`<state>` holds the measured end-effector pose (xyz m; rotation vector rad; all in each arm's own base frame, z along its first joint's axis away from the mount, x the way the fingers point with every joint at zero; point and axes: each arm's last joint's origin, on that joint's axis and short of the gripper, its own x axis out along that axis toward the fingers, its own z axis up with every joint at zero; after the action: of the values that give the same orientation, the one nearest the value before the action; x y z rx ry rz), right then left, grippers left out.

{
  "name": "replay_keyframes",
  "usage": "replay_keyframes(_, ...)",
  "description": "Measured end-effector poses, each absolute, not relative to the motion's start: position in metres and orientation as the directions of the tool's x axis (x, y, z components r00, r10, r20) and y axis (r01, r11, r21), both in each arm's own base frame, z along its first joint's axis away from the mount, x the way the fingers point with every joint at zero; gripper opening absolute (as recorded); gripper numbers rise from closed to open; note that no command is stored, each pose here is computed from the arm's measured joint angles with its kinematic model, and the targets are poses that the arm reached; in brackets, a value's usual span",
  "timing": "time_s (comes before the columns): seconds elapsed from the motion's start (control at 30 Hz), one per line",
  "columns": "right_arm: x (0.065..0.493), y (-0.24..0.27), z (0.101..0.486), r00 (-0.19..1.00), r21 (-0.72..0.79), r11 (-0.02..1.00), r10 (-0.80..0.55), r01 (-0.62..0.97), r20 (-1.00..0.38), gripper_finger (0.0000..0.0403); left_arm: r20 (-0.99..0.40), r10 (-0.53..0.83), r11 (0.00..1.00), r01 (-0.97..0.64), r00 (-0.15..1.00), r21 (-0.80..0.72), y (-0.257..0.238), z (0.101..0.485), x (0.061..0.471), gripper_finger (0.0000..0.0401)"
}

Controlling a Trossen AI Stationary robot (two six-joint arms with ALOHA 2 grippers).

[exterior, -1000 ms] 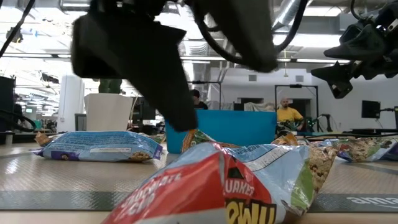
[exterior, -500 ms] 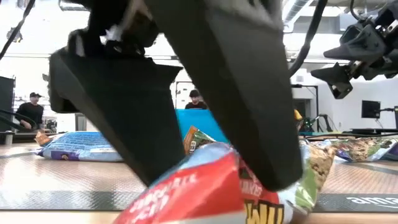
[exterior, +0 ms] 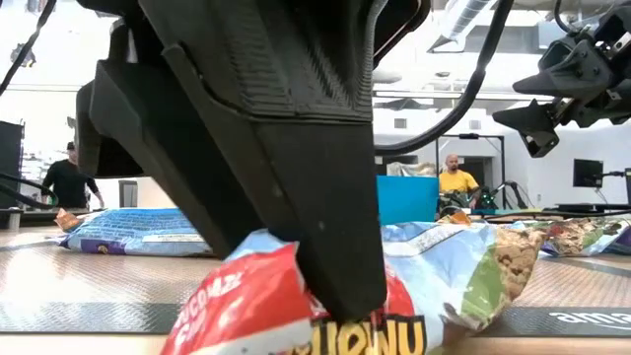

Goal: Pick and place Granola Bars by type
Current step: Put the red granola bar into the top transparent bin

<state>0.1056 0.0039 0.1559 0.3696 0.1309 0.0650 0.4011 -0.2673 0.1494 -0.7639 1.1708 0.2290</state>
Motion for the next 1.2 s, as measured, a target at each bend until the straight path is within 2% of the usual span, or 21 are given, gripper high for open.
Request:
replay_keyframes(0.13, 0.106, 0.004, 0.156, 0.989, 0.364, 0.930, 0.088, -0.040, -0.116, 0.0221, -0.890, -0.220, 0.733, -0.534, 0.399, -0.420, -0.267, 0.149, 0.401, 0.0038)
replay_keyframes(0.43, 0.106, 0.004, 0.156, 0.989, 0.364, 0.930, 0.088, -0.040, -0.116, 0.0221, -0.891, -0.220, 0.733, -0.535, 0.398, -0.420, -0.267, 0.149, 0.401, 0.0062)
replay_keyframes(0.67, 0.106, 0.004, 0.156, 0.989, 0.364, 0.930, 0.088, -0.039, -0.117, 0.0221, -0.886, -0.209, 0.733, -0.534, 0.413, -0.422, -0.267, 0.150, 0.402, 0.0044)
replay_keyframes(1.07, 0.106, 0.004, 0.156, 0.989, 0.364, 0.930, 0.088, -0.040, -0.116, 0.0221, -0.839, -0.194, 0.720, -0.508, 0.508, -0.474, -0.275, 0.155, 0.404, 0.0039)
replay_keyframes(1.2, 0.106, 0.004, 0.156, 0.989, 0.364, 0.930, 0.088, -0.040, -0.116, 0.0221, -0.816, -0.163, 0.718, -0.500, 0.555, -0.484, -0.276, 0.168, 0.402, 0.0039)
